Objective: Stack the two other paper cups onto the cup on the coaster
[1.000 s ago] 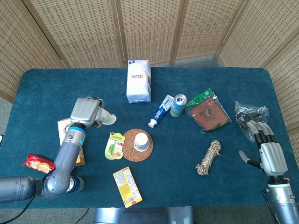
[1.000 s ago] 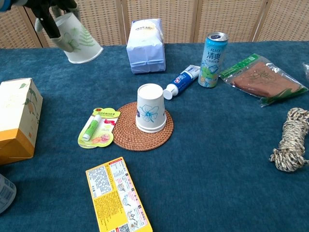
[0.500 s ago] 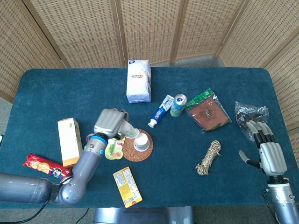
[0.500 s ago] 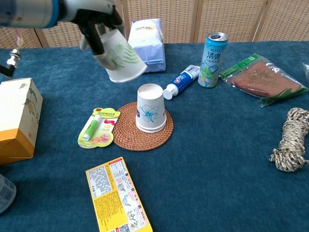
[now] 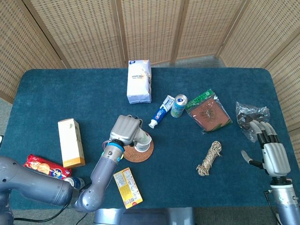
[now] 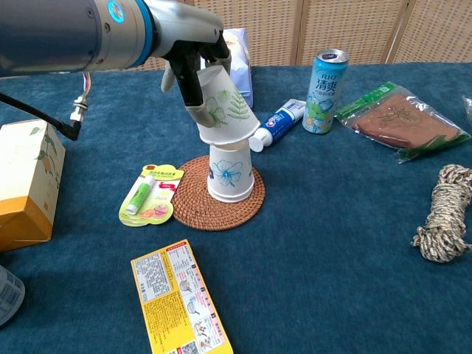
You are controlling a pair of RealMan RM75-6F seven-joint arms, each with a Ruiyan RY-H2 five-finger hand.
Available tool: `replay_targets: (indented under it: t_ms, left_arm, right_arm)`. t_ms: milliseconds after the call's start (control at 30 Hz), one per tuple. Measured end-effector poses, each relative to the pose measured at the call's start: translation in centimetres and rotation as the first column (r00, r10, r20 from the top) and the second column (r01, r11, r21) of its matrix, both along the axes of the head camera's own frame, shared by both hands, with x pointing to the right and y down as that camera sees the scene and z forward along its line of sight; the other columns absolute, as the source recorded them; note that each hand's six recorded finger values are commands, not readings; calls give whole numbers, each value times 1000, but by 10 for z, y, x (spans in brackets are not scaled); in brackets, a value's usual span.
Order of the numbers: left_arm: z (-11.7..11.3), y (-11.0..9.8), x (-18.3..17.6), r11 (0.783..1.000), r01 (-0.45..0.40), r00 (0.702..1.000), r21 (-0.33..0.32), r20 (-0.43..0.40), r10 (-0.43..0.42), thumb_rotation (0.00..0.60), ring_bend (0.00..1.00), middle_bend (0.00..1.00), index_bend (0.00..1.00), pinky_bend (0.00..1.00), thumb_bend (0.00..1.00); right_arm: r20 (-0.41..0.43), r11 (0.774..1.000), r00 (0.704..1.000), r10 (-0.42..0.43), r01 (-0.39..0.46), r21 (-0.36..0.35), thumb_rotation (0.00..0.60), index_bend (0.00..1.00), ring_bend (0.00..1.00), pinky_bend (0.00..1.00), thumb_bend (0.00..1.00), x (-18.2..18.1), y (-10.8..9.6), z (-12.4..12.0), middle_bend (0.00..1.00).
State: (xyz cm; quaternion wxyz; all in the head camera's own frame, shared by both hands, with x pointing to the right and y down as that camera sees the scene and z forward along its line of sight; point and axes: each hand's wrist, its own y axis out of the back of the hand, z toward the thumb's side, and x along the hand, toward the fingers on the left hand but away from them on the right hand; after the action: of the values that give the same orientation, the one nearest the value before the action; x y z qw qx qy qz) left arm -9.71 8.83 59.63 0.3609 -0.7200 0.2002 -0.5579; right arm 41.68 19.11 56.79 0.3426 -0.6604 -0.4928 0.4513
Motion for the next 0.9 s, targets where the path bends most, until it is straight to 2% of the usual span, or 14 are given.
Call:
replay_targets:
  t_ms: [433,667,900]
  left_arm:
    - [3,3,8,1000,-21,1000,16,23,21,600,291,337,398,521,237]
    - [-2,0,8,999,-18,1000,26,19,17,600,195,258,377,453,234]
    - [-3,1,7,1000,-14,1000,13,22,14,600,189,254,377,447,235]
  right_arm:
    - [0,1000,1000,2,-2,-1,600,41,0,97,318,0,0,0,0]
    - [1,1000,1000,3,-3,-1,600,41,0,97,319,1,0,0,0]
    - [-3,1000,1000,0,0,-3,600,41,0,97,320,0,1,0,0]
